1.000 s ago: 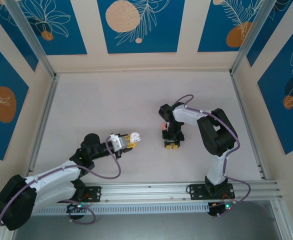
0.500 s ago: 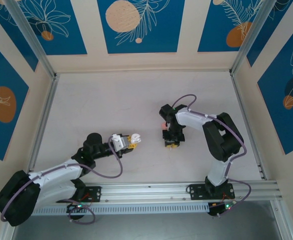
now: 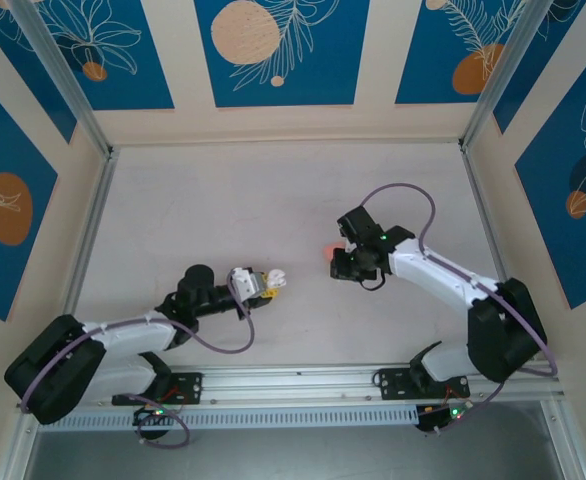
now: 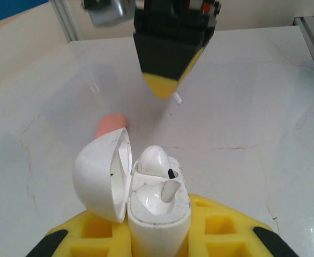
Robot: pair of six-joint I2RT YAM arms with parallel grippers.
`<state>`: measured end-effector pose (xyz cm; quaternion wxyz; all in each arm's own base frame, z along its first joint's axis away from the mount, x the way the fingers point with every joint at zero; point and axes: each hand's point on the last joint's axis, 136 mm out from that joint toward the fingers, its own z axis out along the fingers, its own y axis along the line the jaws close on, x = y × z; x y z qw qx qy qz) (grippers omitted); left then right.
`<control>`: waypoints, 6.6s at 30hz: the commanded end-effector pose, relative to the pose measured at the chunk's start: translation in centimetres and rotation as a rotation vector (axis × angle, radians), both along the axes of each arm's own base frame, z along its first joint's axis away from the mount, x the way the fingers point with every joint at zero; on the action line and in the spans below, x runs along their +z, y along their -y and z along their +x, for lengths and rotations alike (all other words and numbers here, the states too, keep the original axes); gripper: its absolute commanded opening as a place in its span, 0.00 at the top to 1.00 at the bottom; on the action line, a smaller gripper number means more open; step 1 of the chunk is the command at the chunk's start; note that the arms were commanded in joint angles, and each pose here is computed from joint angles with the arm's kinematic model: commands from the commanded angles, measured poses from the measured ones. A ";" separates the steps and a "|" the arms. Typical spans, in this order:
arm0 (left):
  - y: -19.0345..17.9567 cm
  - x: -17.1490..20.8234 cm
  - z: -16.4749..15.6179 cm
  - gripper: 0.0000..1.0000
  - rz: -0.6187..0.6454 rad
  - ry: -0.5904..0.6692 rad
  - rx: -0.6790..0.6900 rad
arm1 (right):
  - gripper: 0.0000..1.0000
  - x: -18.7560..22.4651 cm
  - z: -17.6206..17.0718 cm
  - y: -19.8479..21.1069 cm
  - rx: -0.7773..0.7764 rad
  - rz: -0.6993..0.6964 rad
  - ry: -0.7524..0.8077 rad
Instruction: Insert wireless bluetooth earbuds into charging case
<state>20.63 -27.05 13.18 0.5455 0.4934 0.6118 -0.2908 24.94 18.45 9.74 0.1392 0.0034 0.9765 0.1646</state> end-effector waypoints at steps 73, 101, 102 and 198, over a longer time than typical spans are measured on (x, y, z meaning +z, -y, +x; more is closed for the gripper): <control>2.6 4.4 2.2 0.86 -0.196 0.019 0.017 | 0.82 9.9 -1.7 -13.1 0.562 0.224 0.629; 2.4 5.5 2.7 0.86 -0.265 -0.027 0.054 | 0.82 11.1 -1.1 -13.4 0.550 0.250 0.704; 2.4 5.6 2.7 0.85 -0.270 -0.028 0.054 | 0.82 11.0 -1.1 -13.3 0.550 0.245 0.701; 4.6 9.0 -1.5 0.84 -0.324 -0.044 -0.268 | 0.17 14.5 -6.7 -6.4 1.140 0.528 0.937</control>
